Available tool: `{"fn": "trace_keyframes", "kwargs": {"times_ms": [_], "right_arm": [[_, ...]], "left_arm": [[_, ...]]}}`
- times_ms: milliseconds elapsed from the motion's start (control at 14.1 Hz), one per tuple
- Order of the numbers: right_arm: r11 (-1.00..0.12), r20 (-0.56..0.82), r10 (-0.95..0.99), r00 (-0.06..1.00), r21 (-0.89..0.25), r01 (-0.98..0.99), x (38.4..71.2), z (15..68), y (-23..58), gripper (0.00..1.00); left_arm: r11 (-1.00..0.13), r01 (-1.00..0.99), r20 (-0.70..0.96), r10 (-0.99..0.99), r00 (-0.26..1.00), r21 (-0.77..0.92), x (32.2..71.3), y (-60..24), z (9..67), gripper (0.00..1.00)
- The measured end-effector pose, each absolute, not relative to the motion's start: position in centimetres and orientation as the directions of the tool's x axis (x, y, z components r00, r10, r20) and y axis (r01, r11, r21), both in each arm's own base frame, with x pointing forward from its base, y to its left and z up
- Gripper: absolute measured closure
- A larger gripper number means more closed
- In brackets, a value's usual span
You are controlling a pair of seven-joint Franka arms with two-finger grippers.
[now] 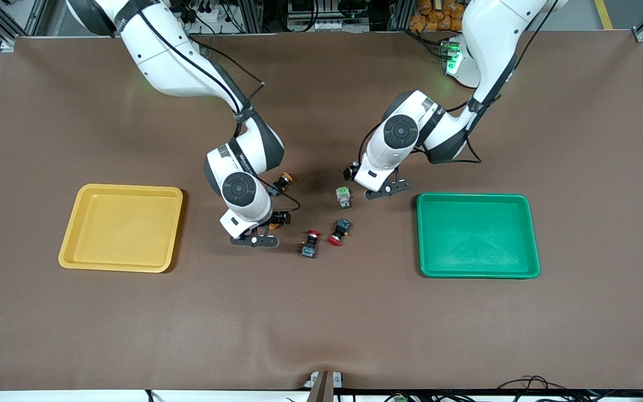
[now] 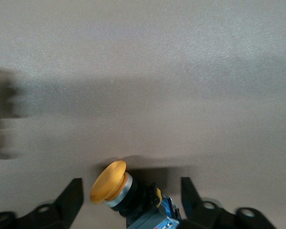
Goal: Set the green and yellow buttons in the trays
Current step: 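Grasp the yellow button with the right gripper while the left gripper grasps the green button, then carry the yellow button into the yellow tray while the left gripper carries green button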
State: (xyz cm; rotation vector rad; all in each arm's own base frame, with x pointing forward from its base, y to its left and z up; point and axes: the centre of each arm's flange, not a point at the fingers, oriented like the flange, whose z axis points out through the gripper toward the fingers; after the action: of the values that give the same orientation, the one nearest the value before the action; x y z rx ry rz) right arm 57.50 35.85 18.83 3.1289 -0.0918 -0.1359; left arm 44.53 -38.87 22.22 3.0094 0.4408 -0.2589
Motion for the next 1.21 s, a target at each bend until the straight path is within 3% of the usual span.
{"fn": "trace_keyframes", "kwargs": {"times_ms": [71, 142, 356, 783, 996, 1209], "right_arm": [[-0.998, -0.085, -0.056, 0.995, 0.013, -0.055, 57.5, 18.8, 35.9, 0.23], [-0.999, -0.083, -0.051, 0.995, 0.015, -0.05, 57.5, 18.8, 35.8, 0.25], [-0.999, -0.073, -0.032, 0.997, 0.026, -0.03, 57.9, 18.8, 35.3, 0.59], [-0.997, -0.104, -0.071, 0.992, 0.049, -0.067, 61.4, 20.4, 29.3, 0.6], [-0.996, -0.147, -0.077, 0.986, 0.058, -0.069, 63.7, 23.0, 23.4, 0.6], [-0.998, -0.202, -0.041, 0.978, 0.049, -0.032, 65.5, 25.4, 14.8, 0.6]], "left_arm": [[-0.952, 0.302, -0.186, 0.287, 0.94, 0.059, 44.2, -38.9, 21.5, 0.0], [-0.95, 0.309, -0.19, 0.294, 0.937, 0.055, 43.8, -39.1, 21.1, 0.0], [-0.946, 0.322, -0.191, 0.311, 0.931, 0.03, 43.1, -39.6, 20.1, 0.04], [-0.939, 0.345, -0.161, 0.339, 0.927, 0.007, 43.0, -39.5, 18.2, 0.19], [-0.932, 0.362, -0.157, 0.356, 0.921, 0.012, 43.3, -39.7, 18.5, 0.49], [-0.928, 0.372, -0.157, 0.366, 0.917, 0.01, 43.3, -39.7, 18.5, 0.6]]}}
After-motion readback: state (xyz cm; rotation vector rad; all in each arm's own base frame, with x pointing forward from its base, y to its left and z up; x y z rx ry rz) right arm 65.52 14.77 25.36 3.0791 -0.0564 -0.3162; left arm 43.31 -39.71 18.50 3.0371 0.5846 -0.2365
